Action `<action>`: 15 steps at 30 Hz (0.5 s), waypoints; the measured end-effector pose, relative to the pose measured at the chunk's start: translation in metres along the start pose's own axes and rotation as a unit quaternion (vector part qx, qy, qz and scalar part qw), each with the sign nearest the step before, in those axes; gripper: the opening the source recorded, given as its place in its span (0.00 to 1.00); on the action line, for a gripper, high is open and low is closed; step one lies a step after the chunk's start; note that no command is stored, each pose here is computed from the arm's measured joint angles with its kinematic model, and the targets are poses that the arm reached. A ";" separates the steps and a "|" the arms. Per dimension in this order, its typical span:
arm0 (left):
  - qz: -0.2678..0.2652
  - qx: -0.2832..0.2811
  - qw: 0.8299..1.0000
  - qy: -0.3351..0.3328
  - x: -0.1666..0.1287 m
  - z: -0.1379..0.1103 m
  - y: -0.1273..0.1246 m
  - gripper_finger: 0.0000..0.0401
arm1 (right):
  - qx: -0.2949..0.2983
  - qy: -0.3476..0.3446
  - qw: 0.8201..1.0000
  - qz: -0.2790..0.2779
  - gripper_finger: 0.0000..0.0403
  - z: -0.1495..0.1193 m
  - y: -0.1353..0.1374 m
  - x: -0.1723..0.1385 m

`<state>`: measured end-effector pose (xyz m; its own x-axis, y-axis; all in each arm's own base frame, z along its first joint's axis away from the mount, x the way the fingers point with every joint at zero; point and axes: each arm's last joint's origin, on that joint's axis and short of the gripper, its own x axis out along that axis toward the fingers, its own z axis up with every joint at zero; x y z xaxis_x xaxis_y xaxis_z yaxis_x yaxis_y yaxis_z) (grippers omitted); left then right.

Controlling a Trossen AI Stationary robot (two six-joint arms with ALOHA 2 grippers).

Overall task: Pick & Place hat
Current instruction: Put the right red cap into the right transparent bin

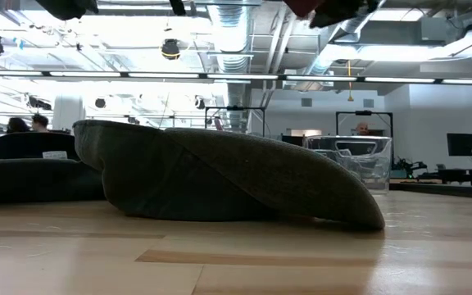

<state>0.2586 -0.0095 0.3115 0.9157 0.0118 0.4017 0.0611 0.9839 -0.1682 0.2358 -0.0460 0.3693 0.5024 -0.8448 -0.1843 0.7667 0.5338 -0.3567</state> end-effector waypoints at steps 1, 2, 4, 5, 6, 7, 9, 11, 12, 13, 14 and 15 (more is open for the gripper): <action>-0.001 0.003 1.000 0.002 0.000 0.000 0.000 0.03 | -0.008 0.005 1.000 -0.017 0.31 -0.001 -0.003 -0.001; -0.002 0.009 1.000 0.005 0.000 -0.001 0.001 0.03 | -0.008 0.004 0.999 -0.031 0.31 0.000 -0.007 -0.002; -0.007 0.013 1.000 0.010 0.000 -0.001 0.001 0.03 | -0.012 0.008 0.999 -0.037 0.31 -0.001 -0.017 -0.007; -0.007 0.013 1.000 0.010 0.000 -0.001 0.002 0.03 | -0.013 0.009 0.999 -0.035 0.31 -0.001 -0.021 -0.011; -0.005 0.014 1.000 0.010 0.000 -0.001 0.003 0.03 | -0.017 0.011 0.999 -0.027 0.31 -0.002 -0.025 -0.015; -0.003 0.015 1.000 0.011 0.000 -0.001 0.004 0.03 | -0.023 0.013 1.000 -0.012 0.31 -0.004 -0.028 -0.019; 0.004 0.014 1.000 0.022 -0.001 -0.001 0.006 0.03 | -0.032 0.018 0.999 0.038 0.31 -0.008 -0.034 -0.030; 0.015 0.008 0.999 0.036 -0.002 -0.001 0.012 0.03 | -0.029 0.022 0.994 0.101 0.31 -0.012 -0.037 -0.042; 0.022 0.007 0.999 0.047 -0.003 -0.001 0.014 0.03 | -0.026 0.024 0.991 0.133 0.31 -0.014 -0.039 -0.048; 0.029 0.007 0.998 0.053 -0.003 -0.002 0.017 0.03 | -0.019 0.027 0.986 0.163 0.31 -0.016 -0.040 -0.054; 0.035 0.005 0.998 0.056 -0.003 -0.002 0.019 0.03 | -0.005 0.028 0.982 0.189 0.31 -0.017 -0.041 -0.059; 0.039 0.002 0.998 0.057 -0.003 -0.002 0.021 0.03 | 0.009 0.031 0.976 0.214 0.31 -0.018 -0.041 -0.065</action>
<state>0.2578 0.0104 0.3046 0.9566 0.0677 0.2834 -0.0130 0.9816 -0.1904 0.1644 -0.0142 0.3794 0.7536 -0.5439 -0.3691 0.4987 0.8389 -0.2180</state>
